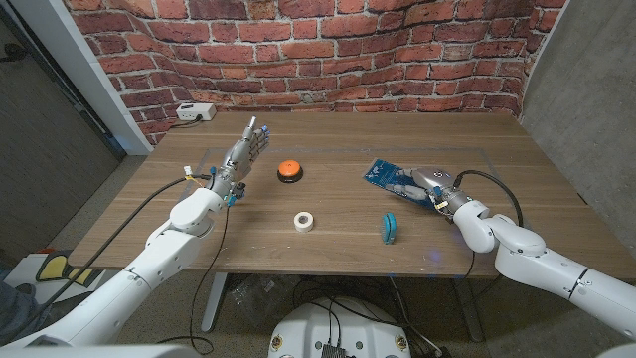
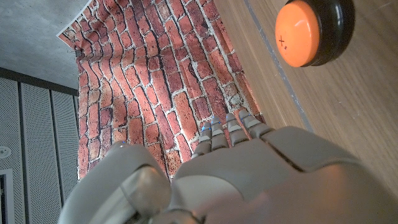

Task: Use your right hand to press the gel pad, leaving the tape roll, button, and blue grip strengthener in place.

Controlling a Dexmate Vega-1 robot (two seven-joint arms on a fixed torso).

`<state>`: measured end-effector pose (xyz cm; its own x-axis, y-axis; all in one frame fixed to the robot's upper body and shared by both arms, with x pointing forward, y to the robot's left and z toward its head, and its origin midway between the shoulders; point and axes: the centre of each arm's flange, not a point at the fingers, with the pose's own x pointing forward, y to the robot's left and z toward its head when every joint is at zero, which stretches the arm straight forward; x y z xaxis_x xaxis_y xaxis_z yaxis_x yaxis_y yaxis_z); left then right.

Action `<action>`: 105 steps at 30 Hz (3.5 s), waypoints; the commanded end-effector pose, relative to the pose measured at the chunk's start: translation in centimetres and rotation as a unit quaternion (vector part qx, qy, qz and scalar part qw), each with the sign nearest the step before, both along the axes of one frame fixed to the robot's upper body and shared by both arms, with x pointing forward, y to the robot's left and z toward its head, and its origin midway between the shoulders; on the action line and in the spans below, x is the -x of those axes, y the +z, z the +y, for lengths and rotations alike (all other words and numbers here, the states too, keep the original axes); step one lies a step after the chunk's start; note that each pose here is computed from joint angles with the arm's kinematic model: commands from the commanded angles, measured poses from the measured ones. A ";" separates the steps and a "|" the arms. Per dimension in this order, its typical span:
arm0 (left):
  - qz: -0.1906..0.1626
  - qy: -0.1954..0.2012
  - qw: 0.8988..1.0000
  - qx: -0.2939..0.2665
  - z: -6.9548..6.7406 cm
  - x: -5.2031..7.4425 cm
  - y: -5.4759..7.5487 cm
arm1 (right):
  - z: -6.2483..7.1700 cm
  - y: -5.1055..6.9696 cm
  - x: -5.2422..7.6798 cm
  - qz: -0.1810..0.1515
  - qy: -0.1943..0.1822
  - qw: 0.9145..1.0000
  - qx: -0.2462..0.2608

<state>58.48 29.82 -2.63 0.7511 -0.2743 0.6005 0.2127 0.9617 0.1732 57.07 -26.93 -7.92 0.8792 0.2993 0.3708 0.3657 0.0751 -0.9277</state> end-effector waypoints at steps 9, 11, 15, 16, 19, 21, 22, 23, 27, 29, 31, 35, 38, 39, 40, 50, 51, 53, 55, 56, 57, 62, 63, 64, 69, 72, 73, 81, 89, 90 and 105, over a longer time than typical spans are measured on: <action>0.002 -0.002 1.000 0.001 0.0 -0.1 -0.2 | -0.3 -0.4 -0.6 0.025 -0.012 1.000 -0.004; 0.002 -0.002 1.000 0.000 0.0 -0.1 -0.2 | -0.3 -0.5 -0.7 0.027 -0.013 1.000 -0.005; 0.002 -0.001 1.000 0.000 0.1 -0.1 -0.2 | -0.3 -0.6 -0.8 0.032 -0.013 0.999 -0.005; 0.002 -0.001 1.000 0.000 0.1 -0.1 -0.1 | -0.3 -0.6 -0.9 0.033 -0.013 0.999 -0.005; 0.002 0.000 1.000 0.000 0.1 -0.1 0.0 | -0.3 -0.8 -0.9 0.038 -0.014 0.999 -0.005; 0.001 0.000 1.000 -0.001 0.1 -0.1 0.0 | -0.4 -0.8 -1.0 0.042 -0.015 0.999 -0.005; 0.000 0.000 1.000 -0.001 0.1 -0.1 0.0 | -0.4 -0.9 -1.0 0.043 -0.015 0.999 -0.006; 0.000 0.000 1.000 -0.001 0.2 -0.1 0.0 | -0.4 -0.9 -1.0 0.045 -0.014 0.999 -0.006; 0.001 0.001 1.000 -0.001 0.2 -0.1 0.0 | -0.5 -1.2 -1.0 0.051 -0.015 0.999 -0.005; 0.001 0.001 1.000 -0.001 0.2 -0.1 0.0 | -0.5 -1.2 -1.0 0.054 -0.016 0.998 -0.006; 0.002 0.001 1.000 -0.002 0.2 -0.1 0.0 | -0.5 -1.3 -1.0 0.057 -0.016 0.998 -0.006; 0.002 0.000 1.000 -0.002 0.1 -0.1 0.0 | -0.6 -1.5 -1.1 0.063 -0.018 0.998 -0.005; 0.002 -0.001 1.000 -0.002 0.0 -0.2 0.0 | -0.7 -1.5 -1.1 0.065 -0.018 0.998 -0.004; 0.002 -0.001 1.000 -0.003 -0.1 -0.2 0.0 | -0.7 -1.6 -1.1 0.068 -0.019 0.998 -0.004; 0.002 -0.001 1.000 -0.003 -0.1 -0.2 0.0 | -0.7 -1.6 -1.1 0.068 -0.019 0.998 -0.004; 0.004 -0.001 1.000 0.000 -0.2 -0.2 -0.1 | -0.7 -1.7 -1.6 0.089 -0.025 0.996 0.002; 0.004 -0.001 1.000 0.000 -0.2 -0.2 -0.2 | -0.7 -1.7 -1.6 0.092 -0.026 0.995 0.003; 0.005 0.000 1.000 0.000 -0.2 -0.2 -0.2 | -0.7 -1.8 -1.8 0.096 -0.027 0.995 0.003; 0.006 0.000 1.000 0.000 -0.2 -0.2 -0.3 | -0.7 -1.9 -1.9 0.100 -0.029 0.995 0.003; 0.007 0.000 1.000 0.000 -0.2 -0.2 -0.3 | -0.7 -2.0 -1.9 0.101 -0.029 0.994 0.002; 0.008 0.000 1.000 0.000 -0.2 -0.2 -0.3 | -0.7 -2.0 -1.9 0.103 -0.030 0.994 0.002; 0.008 0.001 1.000 -0.001 -0.3 -0.1 -0.3 | -0.8 -2.2 -2.1 0.110 -0.031 0.993 -0.002; 0.008 0.001 1.000 -0.001 -0.3 -0.1 -0.3 | -0.9 -2.2 -2.1 0.111 -0.031 0.993 -0.002; 0.008 0.001 1.000 -0.001 -0.3 -0.1 -0.3 | -0.9 -2.2 -2.1 0.111 -0.032 0.993 -0.002; 0.009 0.001 1.000 -0.002 -0.3 -0.1 -0.4 | -0.9 -2.3 -2.1 0.115 -0.034 0.993 -0.002; 0.010 0.000 1.000 -0.001 -0.4 -0.1 -0.5 | -0.9 -2.4 -2.2 0.118 -0.034 0.992 -0.002; 0.010 0.000 1.000 -0.001 -0.4 -0.1 -0.5 | -0.9 -2.4 -2.2 0.119 -0.035 0.992 -0.001; 0.012 0.000 1.000 -0.001 -0.4 -0.2 -0.6 | -1.0 -2.4 -2.2 0.121 -0.033 0.992 -0.008; 0.011 -0.001 1.000 -0.002 -0.4 -0.3 -0.5 | -1.0 -2.4 -2.2 0.119 -0.034 0.992 -0.007; 0.011 -0.001 1.000 -0.003 -0.4 -0.3 -0.5 | -1.0 -2.4 -2.2 0.120 -0.034 0.992 -0.007; 0.009 -0.002 1.000 -0.004 -0.5 -0.2 -0.3 | -1.4 -1.8 -1.9 0.105 -0.040 0.994 -0.012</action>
